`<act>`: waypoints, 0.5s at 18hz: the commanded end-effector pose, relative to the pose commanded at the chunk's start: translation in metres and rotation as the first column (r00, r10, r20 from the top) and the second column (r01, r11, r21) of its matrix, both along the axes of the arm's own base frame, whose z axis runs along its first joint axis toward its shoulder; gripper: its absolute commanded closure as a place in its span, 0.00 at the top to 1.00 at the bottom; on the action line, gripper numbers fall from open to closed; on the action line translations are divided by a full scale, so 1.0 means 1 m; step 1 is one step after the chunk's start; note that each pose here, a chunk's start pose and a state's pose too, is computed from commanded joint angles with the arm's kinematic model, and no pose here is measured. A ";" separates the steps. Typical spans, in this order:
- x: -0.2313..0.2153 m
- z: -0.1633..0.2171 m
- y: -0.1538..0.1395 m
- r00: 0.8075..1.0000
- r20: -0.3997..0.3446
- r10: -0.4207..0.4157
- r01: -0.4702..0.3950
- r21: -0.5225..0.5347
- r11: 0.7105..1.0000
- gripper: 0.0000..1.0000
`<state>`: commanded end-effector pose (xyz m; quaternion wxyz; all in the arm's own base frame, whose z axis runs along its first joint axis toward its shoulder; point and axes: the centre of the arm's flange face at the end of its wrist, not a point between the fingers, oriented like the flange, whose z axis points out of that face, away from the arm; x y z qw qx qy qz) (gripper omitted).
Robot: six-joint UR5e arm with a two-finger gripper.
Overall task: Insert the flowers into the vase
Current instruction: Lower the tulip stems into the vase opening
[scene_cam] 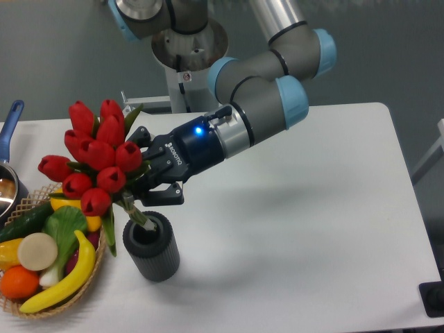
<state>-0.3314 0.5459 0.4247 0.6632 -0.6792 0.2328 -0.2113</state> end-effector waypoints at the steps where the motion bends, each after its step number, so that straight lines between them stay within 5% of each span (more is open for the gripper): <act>1: -0.001 -0.003 0.001 1.000 0.005 0.000 0.000 -0.004 1.000 0.33; 9: -0.003 -0.036 0.009 0.999 0.051 -0.008 0.010 -0.039 0.999 0.33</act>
